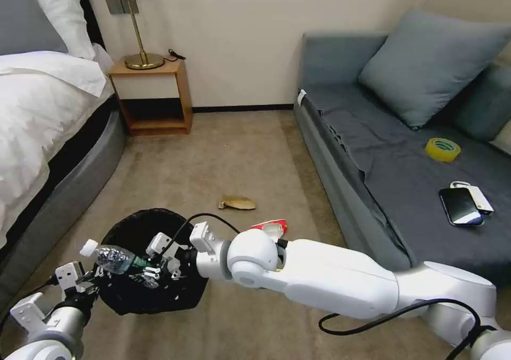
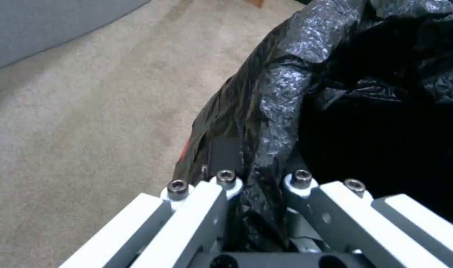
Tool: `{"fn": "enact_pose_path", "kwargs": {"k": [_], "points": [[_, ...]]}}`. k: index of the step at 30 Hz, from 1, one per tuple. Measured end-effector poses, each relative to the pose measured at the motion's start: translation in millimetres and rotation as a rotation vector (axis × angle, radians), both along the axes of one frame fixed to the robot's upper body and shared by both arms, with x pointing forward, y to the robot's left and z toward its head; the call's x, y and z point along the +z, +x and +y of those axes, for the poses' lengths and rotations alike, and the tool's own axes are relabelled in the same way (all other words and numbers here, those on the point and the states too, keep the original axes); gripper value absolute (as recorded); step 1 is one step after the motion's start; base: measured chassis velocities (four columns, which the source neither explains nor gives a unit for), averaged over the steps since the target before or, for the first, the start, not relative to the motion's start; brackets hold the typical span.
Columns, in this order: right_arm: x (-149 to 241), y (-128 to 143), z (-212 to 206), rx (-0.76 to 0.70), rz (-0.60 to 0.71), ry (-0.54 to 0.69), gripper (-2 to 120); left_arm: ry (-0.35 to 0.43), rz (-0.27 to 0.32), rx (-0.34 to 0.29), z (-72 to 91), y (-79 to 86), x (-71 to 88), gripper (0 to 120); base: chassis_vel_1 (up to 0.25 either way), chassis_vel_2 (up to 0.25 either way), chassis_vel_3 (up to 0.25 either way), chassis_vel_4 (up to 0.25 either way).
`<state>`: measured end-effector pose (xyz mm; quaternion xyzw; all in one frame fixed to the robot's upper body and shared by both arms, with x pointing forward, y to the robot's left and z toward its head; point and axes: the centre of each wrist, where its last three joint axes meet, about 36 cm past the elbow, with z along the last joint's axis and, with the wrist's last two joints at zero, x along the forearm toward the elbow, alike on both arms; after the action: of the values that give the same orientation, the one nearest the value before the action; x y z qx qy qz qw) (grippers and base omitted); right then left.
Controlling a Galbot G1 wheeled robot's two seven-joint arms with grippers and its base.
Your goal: Pick up the trash bin, then pick up the garbage on the floor and place it into the trash bin.
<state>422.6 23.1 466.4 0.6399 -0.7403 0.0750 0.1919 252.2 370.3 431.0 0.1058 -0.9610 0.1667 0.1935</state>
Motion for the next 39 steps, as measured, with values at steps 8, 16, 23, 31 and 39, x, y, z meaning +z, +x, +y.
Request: {"fn": "enact_pose_path", "kwargs": {"k": [8, 16, 23, 31, 39], "points": [[-8, 8, -1, -0.019, -0.019, -0.019, 34, -0.003, -0.007, -0.006, 2.1, 1.6, 2.2, 4, 0.0, 0.0, 0.0, 0.0], [-11, 10, -7, -0.03, -0.029, -0.038, 65, -0.005, -0.006, -0.009, 5.9, 2.4, 2.2, 4, 0.0, 0.0, 0.0, 0.0], [-7, 14, -14, -0.049, -0.037, -0.036, 88, -0.003, -0.005, -0.008, 7.9, 2.6, 2.0, 4, 0.0, 0.0, 0.0, 0.0], [7, 29, -54, -0.171, -0.068, -0.021, 100, 0.002, -0.006, 0.001, 13.9, 4.2, 1.7, 4, 0.0, 0.0, 0.0, 0.0], [-16, 31, -134, -0.46, -0.161, 0.041, 100, 0.005, -0.005, 0.026, 24.4, 3.1, -1.1, 4, 0.0, 0.0, 0.0, 0.0]]}}
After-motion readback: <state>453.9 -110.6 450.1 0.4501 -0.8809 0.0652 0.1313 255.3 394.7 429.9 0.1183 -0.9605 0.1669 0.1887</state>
